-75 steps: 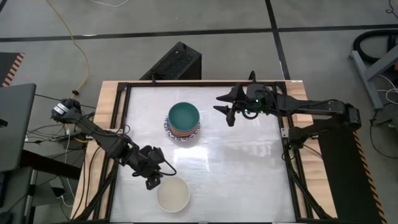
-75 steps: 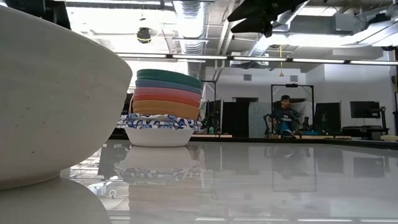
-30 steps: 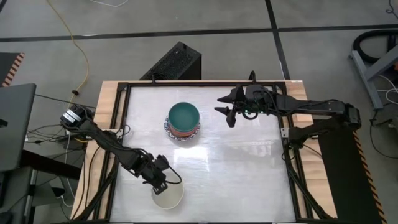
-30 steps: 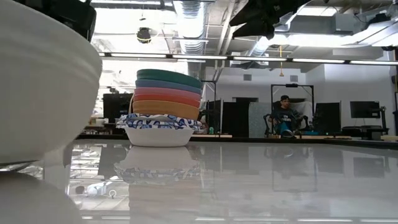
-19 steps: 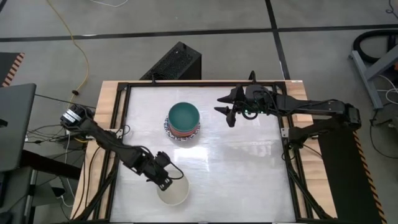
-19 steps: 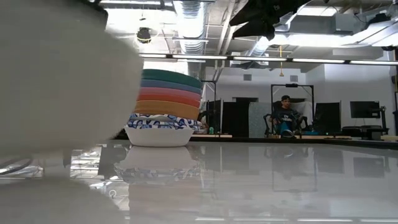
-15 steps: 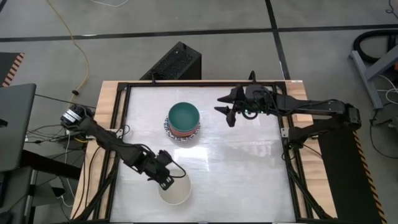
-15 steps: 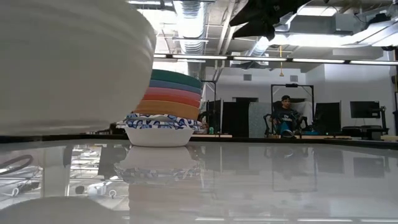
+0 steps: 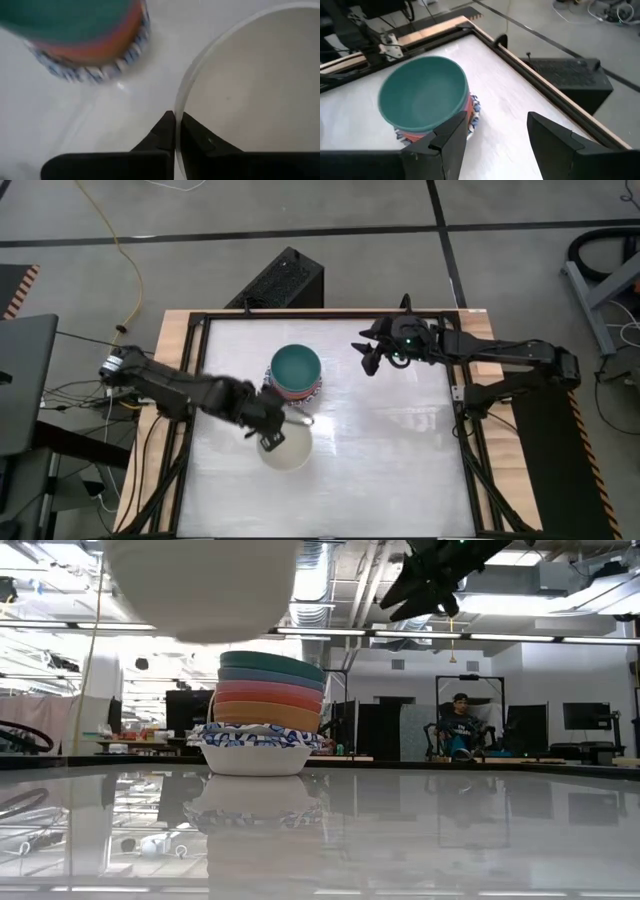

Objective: Nest bowls inside each other
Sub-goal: Stack the white bowl on top of the green bowl

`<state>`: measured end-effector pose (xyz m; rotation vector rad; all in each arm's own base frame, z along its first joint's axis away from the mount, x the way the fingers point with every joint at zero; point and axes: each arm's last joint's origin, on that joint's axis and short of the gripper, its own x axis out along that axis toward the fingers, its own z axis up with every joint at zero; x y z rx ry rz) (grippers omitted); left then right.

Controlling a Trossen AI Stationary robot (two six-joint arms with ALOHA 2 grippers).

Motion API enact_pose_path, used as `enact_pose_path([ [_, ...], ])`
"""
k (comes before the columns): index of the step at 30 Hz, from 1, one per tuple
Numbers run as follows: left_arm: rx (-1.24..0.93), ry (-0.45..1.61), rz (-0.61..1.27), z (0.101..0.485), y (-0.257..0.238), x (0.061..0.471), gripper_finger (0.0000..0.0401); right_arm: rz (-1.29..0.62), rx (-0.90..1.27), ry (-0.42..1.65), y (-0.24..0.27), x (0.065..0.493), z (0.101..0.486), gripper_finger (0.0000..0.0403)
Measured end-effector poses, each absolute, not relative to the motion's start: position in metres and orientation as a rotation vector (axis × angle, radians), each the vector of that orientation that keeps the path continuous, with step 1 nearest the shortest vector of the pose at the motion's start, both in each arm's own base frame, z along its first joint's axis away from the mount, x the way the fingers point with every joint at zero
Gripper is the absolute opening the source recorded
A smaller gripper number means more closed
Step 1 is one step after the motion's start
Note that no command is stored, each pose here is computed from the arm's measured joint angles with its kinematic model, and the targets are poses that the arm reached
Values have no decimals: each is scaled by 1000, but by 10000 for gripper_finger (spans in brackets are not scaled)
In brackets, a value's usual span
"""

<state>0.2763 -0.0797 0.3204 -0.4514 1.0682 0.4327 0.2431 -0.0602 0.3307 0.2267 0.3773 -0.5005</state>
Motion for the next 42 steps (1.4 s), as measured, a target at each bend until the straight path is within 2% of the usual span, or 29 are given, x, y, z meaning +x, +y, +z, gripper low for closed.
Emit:
enact_pose_path([
  [6,-426,902,536,367,-38,285,0,-532,254,389,-66,241,329,228],
  [14,-504,760,715,402,28,282,0,-532,250,391,-66,241,329,228],
  [19,-523,781,788,400,58,276,0,-532,243,396,-66,241,329,228],
  [29,-573,870,787,388,91,273,0,-559,248,430,-71,237,325,228],
  [42,-552,1064,694,346,104,308,0,-576,253,443,-76,235,324,228],
])
